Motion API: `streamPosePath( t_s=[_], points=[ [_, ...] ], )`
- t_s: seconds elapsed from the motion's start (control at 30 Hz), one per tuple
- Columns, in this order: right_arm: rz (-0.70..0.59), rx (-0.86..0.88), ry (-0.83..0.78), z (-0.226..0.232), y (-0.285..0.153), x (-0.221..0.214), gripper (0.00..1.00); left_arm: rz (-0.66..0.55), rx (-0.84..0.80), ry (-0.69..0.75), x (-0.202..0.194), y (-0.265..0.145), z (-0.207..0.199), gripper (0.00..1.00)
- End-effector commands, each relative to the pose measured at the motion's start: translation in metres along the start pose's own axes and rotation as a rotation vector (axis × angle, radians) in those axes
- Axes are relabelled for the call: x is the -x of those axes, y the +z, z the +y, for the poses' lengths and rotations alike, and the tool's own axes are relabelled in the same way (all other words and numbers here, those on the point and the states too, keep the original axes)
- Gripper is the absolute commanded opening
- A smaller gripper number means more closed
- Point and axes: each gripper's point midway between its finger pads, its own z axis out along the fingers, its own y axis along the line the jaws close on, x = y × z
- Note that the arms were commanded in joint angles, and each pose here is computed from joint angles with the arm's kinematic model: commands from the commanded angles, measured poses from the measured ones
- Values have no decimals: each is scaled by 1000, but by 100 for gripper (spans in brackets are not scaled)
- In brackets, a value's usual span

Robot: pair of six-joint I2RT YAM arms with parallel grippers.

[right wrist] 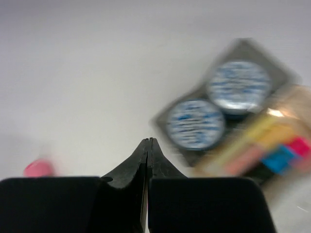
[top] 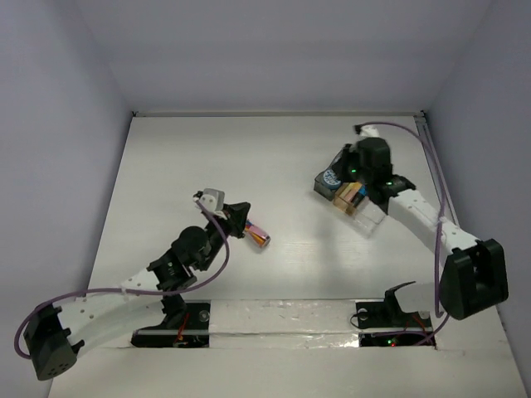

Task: Sort the stationery into containers
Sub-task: Pick up the stationery from the center of the board.

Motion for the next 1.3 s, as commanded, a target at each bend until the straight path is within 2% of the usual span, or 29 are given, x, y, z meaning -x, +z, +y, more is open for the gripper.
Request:
streamPosePath(
  t_s=[0.0, 0.07, 0.1, 0.13, 0.17, 0.3, 0.33, 0.47, 0.57, 0.63, 0.73, 0.83, 0.93, 0.97, 1.03, 1.07, 1.2, 1.27],
  points=[
    [60, 316, -196, 108, 1, -42, 0, -192, 59, -108, 46, -19, 16, 2],
    [104, 417, -247, 149, -2, -66, 13, -223, 113, -133, 47, -28, 31, 0],
    [114, 452, -258, 165, 6, -72, 23, -252, 158, -157, 51, -32, 40, 0],
    [138, 473, -283, 176, 8, -81, 49, -278, 168, -175, 57, -39, 45, 0],
    [164, 511, -315, 195, 6, -93, 58, -283, 182, -179, 56, -41, 48, 1],
    [288, 525, -461, 234, 13, -135, 79, -296, 209, -193, 61, -45, 53, 13],
    [330, 510, -492, 236, 20, -152, 80, -296, 211, -193, 61, -45, 54, 17],
    [428, 513, -572, 253, 18, -184, 82, -303, 203, -206, 64, -48, 53, 20],
    [501, 500, -626, 254, 19, -215, 82, -327, 190, -223, 70, -53, 53, 21],
    [506, 472, -637, 257, 24, -218, 82, -337, 192, -230, 70, -55, 55, 23],
    [546, 441, -649, 253, 28, -233, 77, -336, 197, -232, 71, -56, 56, 25],
    [591, 399, -660, 245, 30, -247, 72, -339, 194, -236, 72, -56, 55, 26],
    [587, 324, -649, 235, 35, -248, 59, -335, 192, -233, 71, -55, 55, 26],
    [573, 312, -636, 235, 36, -246, 45, -332, 190, -232, 71, -55, 54, 26],
    [518, 252, -614, 231, 38, -231, 33, -330, 178, -231, 71, -54, 52, 26],
    [500, 229, -571, 230, 37, -227, 23, -332, 174, -232, 70, -54, 52, 26],
    [396, 198, -397, 217, 36, -176, 18, -312, 159, -224, 67, -50, 47, 27],
    [295, 126, -285, 188, 45, -133, 16, -307, 141, -225, 66, -47, 42, 27]
  ],
)
